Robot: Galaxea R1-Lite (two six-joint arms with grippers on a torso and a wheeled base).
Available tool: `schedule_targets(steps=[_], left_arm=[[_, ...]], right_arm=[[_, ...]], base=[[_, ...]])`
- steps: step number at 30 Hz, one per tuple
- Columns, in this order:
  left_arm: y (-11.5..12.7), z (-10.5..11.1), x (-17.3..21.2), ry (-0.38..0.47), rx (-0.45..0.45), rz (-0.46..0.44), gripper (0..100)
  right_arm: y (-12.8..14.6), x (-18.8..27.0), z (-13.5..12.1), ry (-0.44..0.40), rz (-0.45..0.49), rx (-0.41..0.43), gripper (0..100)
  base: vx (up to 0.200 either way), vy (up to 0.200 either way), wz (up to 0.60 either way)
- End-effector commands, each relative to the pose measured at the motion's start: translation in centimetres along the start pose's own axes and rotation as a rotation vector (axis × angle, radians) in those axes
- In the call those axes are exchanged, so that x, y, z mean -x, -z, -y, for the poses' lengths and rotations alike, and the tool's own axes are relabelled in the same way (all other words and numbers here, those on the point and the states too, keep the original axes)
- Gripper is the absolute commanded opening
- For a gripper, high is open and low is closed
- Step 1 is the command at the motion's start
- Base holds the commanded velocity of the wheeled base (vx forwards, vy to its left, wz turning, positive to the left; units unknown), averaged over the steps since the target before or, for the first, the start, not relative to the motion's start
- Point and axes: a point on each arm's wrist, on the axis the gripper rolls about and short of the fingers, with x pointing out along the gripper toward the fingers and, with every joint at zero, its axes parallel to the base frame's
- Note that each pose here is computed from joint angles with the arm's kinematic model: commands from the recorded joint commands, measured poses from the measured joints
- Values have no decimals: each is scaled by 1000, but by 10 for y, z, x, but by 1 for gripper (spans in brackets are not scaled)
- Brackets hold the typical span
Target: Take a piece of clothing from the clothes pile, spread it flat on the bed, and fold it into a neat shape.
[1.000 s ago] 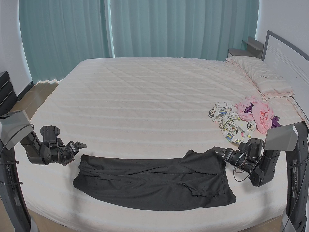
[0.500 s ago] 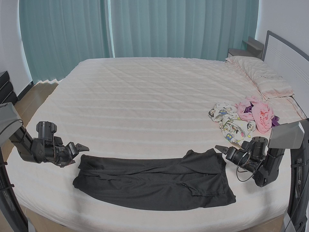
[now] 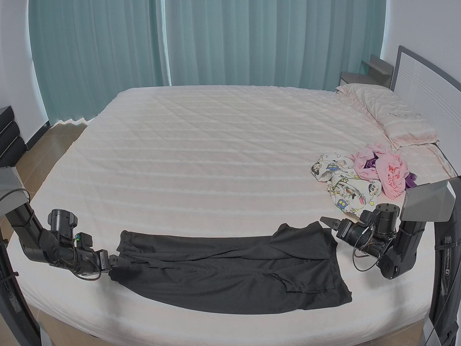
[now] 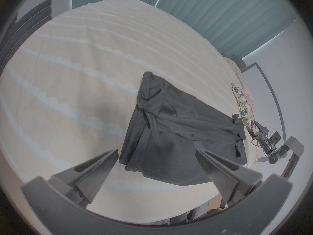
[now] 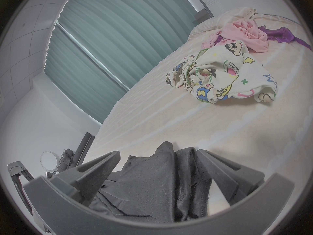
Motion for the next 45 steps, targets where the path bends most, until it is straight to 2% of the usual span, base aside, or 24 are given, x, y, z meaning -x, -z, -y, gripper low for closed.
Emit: schedule_targets(steps=[1,7,8,16,22,24,29,37,38,42,45], left_arm=[[5,-5,-6,-6,16,-27,100],[2,-9,-15,-10,16,-30,100],[2,-9,-16,-10,16,-30,0],[8,-14,-12,-122,35,-41,0],[16,-11,3,-149,-2,-110,0],[19,-9,11,-164,-15,-158,0],[21,-11,11,-213,-26,-183,0],[25,-11,12,-222,-55,-201,0],[26,-12,12,-226,-58,-205,100],[27,-13,12,-259,-61,-221,100],[21,-13,14,-256,-55,-192,100]], right_arm=[[1,0,-1,-2,-4,1,100],[0,0,-1,-4,-1,2,100],[0,0,-1,-4,-1,2,100],[0,0,-1,-5,0,2,100],[1,0,-1,-3,-3,1,100],[1,0,-1,-3,-3,1,100],[1,-1,-1,-4,-4,2,100],[1,0,-1,-3,-3,1,100],[1,0,-1,-3,-5,1,100],[1,0,-1,-2,-4,1,100],[1,0,-1,-3,-5,1,100]], base=[[0,0,0],[0,0,0],[0,0,0],[0,0,0],[0,0,0],[0,0,0],[0,0,0],[0,0,0],[0,0,0],[0,0,0],[0,0,0]])
